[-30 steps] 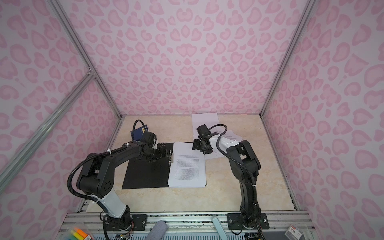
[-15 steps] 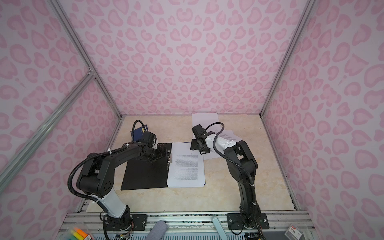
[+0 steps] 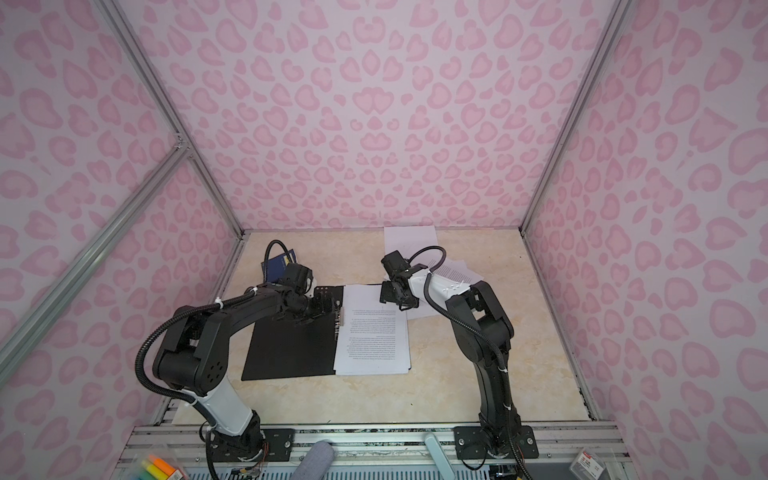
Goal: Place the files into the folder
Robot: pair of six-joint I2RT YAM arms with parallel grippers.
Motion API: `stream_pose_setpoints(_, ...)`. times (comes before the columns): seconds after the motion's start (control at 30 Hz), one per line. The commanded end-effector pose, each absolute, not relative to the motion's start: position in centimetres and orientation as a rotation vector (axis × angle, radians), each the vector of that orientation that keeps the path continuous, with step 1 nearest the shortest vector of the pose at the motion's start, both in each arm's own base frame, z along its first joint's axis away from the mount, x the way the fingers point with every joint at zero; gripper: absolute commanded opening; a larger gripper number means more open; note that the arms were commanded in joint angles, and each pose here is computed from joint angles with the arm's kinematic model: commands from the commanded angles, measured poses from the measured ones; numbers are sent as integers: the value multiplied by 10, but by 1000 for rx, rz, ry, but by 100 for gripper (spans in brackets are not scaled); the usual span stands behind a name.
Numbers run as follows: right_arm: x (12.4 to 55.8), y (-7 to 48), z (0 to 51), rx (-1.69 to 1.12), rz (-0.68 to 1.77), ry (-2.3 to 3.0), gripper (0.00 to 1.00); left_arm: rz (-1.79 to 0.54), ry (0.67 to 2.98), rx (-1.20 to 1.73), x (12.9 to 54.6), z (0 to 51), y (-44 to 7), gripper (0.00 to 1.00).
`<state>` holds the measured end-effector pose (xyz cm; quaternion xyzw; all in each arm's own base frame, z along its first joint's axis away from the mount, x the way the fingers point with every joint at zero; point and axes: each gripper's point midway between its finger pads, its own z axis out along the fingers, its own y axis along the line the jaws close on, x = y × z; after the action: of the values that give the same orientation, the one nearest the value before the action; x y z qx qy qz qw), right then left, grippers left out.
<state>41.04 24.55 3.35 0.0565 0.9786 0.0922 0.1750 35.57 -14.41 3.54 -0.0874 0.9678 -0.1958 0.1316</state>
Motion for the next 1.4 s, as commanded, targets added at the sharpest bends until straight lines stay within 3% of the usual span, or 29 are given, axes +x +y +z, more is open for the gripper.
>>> stream_pose_setpoints(0.0, 417, 252, 35, 155, 293, 2762, 80, -580, 2829, -263, 351, 31, -145, 98)
stream_pose_setpoints(0.53, 416, 262, 29, 164, 351, 2779, 79, -596, 2823, -265, 350, 33, -146, 98)
stream_pose_setpoints(0.87, 403, 239, 40, 197, 304, 2747, 81, -631, 2812, -267, 351, 37, -150, 98)
stream_pose_setpoints(1.07, 396, 211, 51, 187, 335, 2716, 82, -657, 2759, -257, 357, 61, -153, 98)
stream_pose_setpoints(1.37, 420, 111, 51, 298, 106, 2726, 82, -692, 2606, -185, 361, 137, -158, 98)
